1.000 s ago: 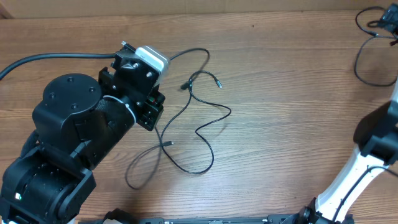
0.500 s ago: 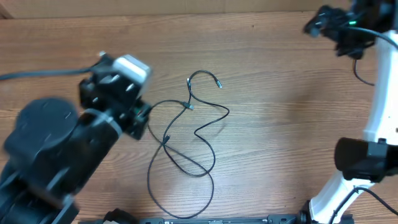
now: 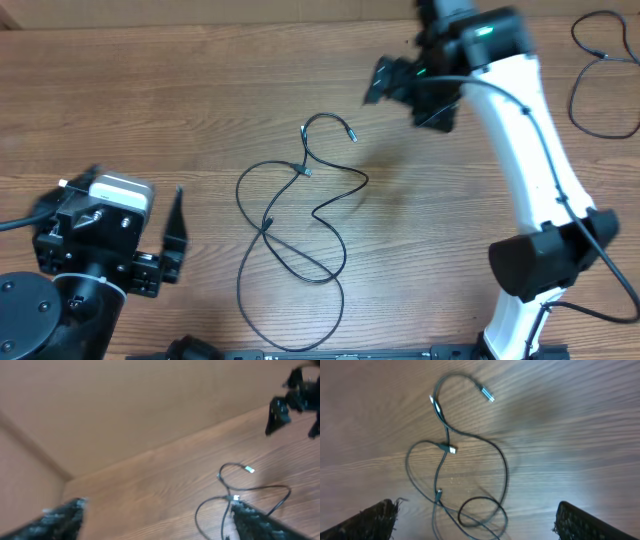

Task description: Untangle cables

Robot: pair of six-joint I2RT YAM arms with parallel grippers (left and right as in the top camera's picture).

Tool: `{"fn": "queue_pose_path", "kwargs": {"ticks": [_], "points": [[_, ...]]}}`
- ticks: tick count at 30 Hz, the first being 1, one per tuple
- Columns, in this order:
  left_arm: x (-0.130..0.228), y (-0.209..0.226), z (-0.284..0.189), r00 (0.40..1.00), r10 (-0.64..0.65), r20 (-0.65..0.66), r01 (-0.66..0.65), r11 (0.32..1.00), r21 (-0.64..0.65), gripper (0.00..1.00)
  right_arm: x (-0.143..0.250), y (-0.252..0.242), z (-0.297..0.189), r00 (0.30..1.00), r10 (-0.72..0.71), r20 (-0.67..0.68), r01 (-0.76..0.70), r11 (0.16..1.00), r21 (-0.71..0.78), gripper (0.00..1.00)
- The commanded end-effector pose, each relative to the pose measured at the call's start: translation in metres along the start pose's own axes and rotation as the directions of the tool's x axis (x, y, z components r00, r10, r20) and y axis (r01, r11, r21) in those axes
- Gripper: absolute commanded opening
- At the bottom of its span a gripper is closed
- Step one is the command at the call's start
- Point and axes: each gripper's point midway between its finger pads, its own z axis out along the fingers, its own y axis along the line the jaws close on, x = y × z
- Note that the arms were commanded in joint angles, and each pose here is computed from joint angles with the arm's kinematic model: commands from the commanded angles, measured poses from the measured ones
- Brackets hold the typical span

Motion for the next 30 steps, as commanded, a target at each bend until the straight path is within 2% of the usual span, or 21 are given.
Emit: {"fn": "queue_pose_path", "kwargs": {"ticks": [1, 5, 11, 12, 13, 14, 15, 20, 22, 24, 27, 28, 30], "points": [[0.009, 0.02, -0.003, 0.999, -0.006, -0.037, 0.002, 0.993, -0.116, 1.0, 0.039, 0.005, 0.046, 0.993, 0.044, -0.113, -0.039, 0.998, 0.04, 1.0], [0.014, 0.025, -0.004, 0.998, 0.002, -0.062, -0.011, 0.989, -0.146, 1.0, 0.083, 0.004, 0.102, 0.973, 0.094, -0.211, -0.079, 0.994, 0.079, 1.0], [0.018, 0.024, -0.004, 0.997, 0.007, -0.076, -0.018, 0.99, -0.143, 1.0, 0.126, -0.002, 0.151, 0.935, 0.179, -0.308, -0.162, 0.984, 0.078, 1.0], [0.018, 0.024, -0.004, 0.997, 0.008, -0.077, -0.019, 0.99, -0.142, 1.0, 0.129, -0.005, 0.155, 0.932, 0.191, -0.308, -0.173, 0.981, 0.085, 0.97], [0.018, 0.024, -0.004, 0.997, 0.007, -0.077, -0.018, 0.99, -0.143, 1.0, 0.131, -0.009, 0.161, 0.93, 0.198, -0.309, -0.179, 0.98, 0.089, 0.77], [0.018, 0.024, -0.004, 0.997, 0.008, -0.077, -0.019, 0.99, -0.142, 1.0, 0.133, -0.015, 0.166, 0.931, 0.204, -0.301, -0.18, 0.978, 0.105, 0.28], [0.018, 0.024, -0.004, 0.997, 0.008, -0.077, -0.018, 0.99, -0.143, 1.0, 0.132, -0.019, 0.167, 0.935, 0.206, -0.29, -0.178, 0.977, 0.119, 0.04], [0.017, 0.024, -0.004, 0.997, 0.007, -0.075, -0.018, 0.99, -0.142, 1.0, 0.098, -0.031, 0.135, 0.982, 0.16, -0.102, -0.141, 0.975, 0.174, 0.04], [0.017, 0.024, -0.004, 0.997, 0.006, -0.074, -0.017, 0.99, -0.142, 1.0, 0.074, -0.02, 0.1, 0.997, 0.078, 0.001, -0.078, 0.989, 0.123, 0.04], [0.016, 0.024, -0.004, 0.998, -0.003, -0.068, -0.007, 0.99, -0.14, 1.0, 0.044, -0.007, 0.045, 0.989, 0.0, 0.149, -0.011, 0.997, 0.074, 0.04], [0.014, 0.023, -0.003, 0.998, -0.016, -0.059, 0.008, 0.991, -0.137, 1.0, 0.012, 0.004, -0.038, 0.938, -0.074, 0.339, 0.07, 0.997, 0.025, 0.04], [0.013, 0.021, -0.003, 0.998, -0.021, -0.053, 0.015, 0.992, -0.123, 1.0, -0.004, 0.004, -0.089, 0.891, -0.096, 0.444, 0.102, 0.995, 0.01, 0.04], [0.01, 0.018, -0.002, 0.999, -0.025, -0.042, 0.02, 0.994, -0.108, 1.0, -0.019, -0.003, -0.15, 0.822, -0.098, 0.56, 0.112, 0.994, 0.009, 0.04]]}}
